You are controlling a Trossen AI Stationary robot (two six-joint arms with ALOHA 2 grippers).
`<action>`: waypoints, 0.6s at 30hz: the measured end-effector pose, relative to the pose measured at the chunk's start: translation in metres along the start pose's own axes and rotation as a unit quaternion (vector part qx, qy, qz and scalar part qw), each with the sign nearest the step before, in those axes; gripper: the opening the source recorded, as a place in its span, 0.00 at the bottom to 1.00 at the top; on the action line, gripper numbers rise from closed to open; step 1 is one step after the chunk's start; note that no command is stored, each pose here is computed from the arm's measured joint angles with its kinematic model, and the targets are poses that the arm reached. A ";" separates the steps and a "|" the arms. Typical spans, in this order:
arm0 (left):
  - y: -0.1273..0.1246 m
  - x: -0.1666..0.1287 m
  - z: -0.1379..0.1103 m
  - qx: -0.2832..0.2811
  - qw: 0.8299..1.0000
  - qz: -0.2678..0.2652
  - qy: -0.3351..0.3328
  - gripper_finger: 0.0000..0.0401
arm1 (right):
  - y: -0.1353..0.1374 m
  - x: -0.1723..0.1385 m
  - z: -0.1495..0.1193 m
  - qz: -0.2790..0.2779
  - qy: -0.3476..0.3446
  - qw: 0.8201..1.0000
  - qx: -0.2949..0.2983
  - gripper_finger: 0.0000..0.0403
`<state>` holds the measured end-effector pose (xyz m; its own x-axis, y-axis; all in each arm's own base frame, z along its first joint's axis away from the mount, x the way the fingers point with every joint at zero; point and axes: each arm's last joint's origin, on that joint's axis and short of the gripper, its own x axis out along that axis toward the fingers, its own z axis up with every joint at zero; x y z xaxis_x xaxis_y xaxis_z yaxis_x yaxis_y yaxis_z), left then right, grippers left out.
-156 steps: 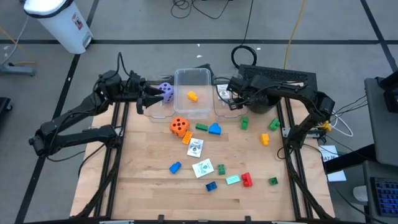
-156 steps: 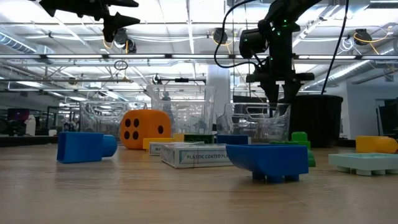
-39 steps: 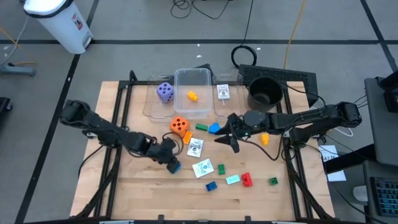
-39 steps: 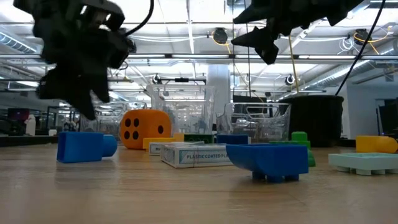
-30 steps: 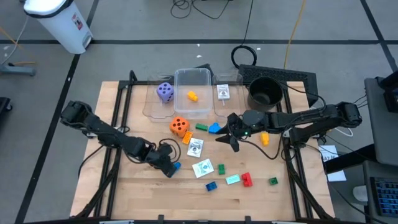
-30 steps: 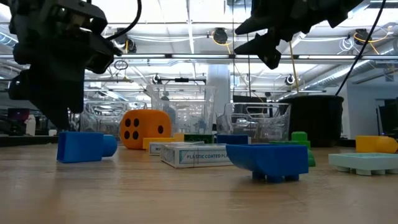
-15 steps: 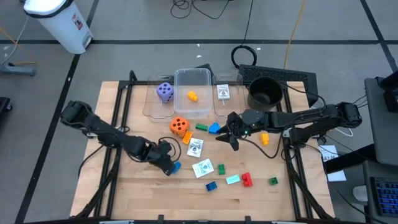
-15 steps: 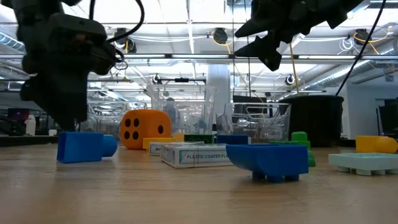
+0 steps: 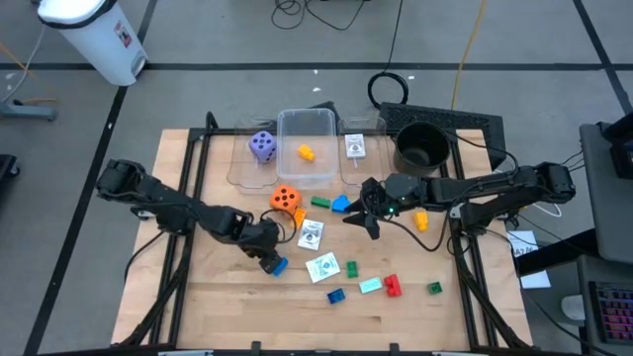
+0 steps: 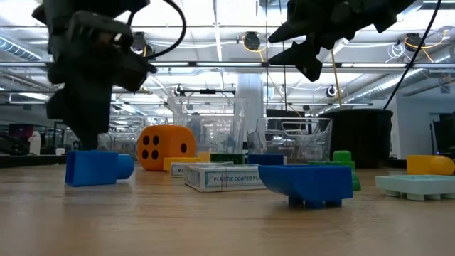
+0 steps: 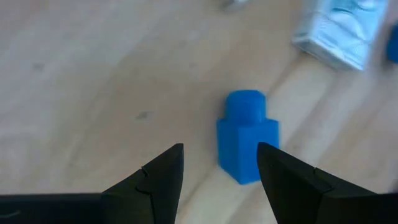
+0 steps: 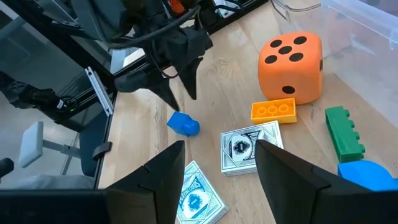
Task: Pick & Place Toys
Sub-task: Put the blue one stud game piece into the middle transparent bin
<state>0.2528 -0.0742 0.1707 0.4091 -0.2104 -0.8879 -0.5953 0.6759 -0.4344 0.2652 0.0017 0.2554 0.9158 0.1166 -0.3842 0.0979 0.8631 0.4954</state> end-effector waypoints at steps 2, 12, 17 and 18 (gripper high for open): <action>-0.003 -0.002 0.005 0.007 0.999 -0.041 0.013 0.52 | 0.000 0.000 0.000 0.000 0.000 1.000 0.000 0.46; -0.070 -0.095 0.029 0.107 0.927 -0.330 -0.141 0.52 | -0.001 0.000 -0.001 -0.003 0.005 1.000 -0.001 0.46; -0.103 -0.177 0.030 0.172 0.918 -0.279 -0.224 0.52 | -0.002 0.000 -0.003 -0.004 0.010 1.000 -0.005 0.46; -0.107 -0.190 0.028 0.186 0.922 -0.248 -0.231 0.52 | -0.002 0.000 -0.004 -0.004 0.010 1.000 -0.004 0.46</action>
<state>0.2585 -0.0868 0.3899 0.8695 -0.2932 -0.3975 -0.0130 0.7909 -0.6119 0.2636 0.0018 0.2510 0.9074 0.1197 -0.4030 0.1012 0.8682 0.4857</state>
